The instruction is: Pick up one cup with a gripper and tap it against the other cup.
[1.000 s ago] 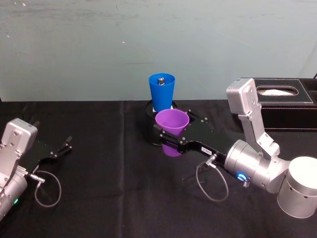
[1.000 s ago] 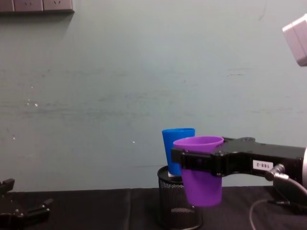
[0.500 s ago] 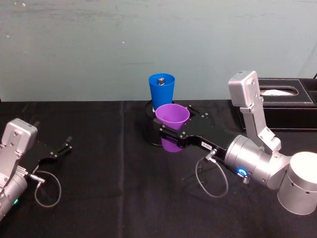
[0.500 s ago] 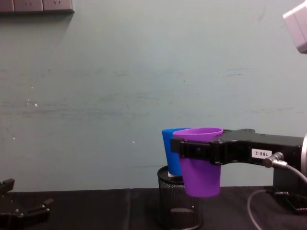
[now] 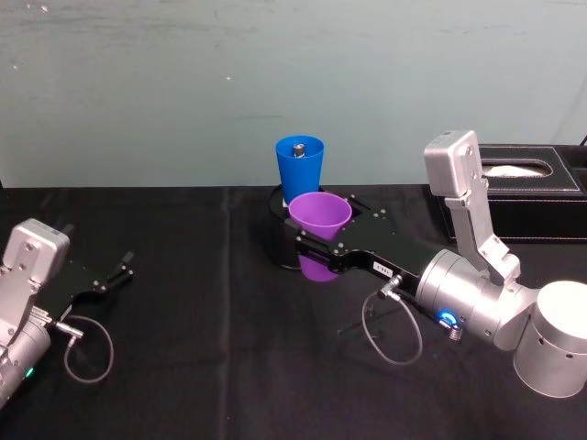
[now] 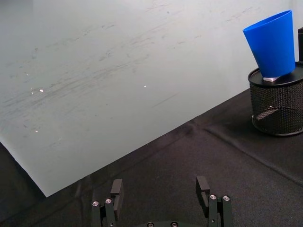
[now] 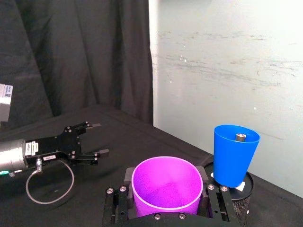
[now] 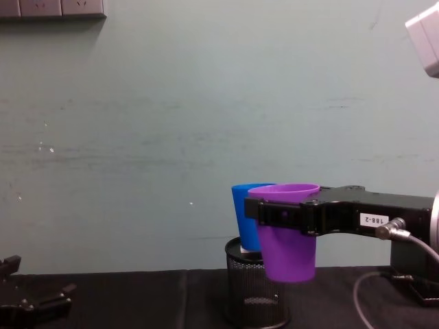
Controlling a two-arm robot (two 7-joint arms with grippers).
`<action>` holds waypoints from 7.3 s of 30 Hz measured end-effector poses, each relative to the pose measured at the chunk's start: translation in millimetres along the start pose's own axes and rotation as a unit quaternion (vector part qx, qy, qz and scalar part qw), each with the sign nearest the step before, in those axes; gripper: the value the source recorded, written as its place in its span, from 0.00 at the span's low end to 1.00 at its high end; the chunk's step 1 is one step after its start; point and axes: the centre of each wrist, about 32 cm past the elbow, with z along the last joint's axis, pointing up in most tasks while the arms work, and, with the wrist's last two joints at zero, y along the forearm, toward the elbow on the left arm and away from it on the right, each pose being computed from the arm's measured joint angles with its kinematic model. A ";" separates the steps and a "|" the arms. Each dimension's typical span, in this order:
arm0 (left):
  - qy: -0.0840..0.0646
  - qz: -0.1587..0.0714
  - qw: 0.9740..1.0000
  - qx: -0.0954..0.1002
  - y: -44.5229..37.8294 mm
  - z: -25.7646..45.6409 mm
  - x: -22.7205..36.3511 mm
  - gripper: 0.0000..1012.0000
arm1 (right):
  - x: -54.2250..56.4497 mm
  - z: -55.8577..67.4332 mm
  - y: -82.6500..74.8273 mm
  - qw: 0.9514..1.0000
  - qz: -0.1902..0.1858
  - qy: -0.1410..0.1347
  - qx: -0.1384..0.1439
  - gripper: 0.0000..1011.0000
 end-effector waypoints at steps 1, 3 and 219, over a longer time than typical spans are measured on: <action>0.000 0.000 1.000 0.000 0.0 0.0 0.0 0.99 | 0.0 0.0 0.0 1.000 0.000 0.000 0.000 0.75; 0.000 0.000 1.000 0.000 0.0 0.0 0.0 0.99 | 0.0 -0.1 0.0 1.000 0.000 0.000 0.000 0.75; 0.000 0.000 1.000 0.000 0.0 0.0 0.0 0.99 | 44.6 16.6 92.8 0.996 -0.083 0.014 -0.002 0.75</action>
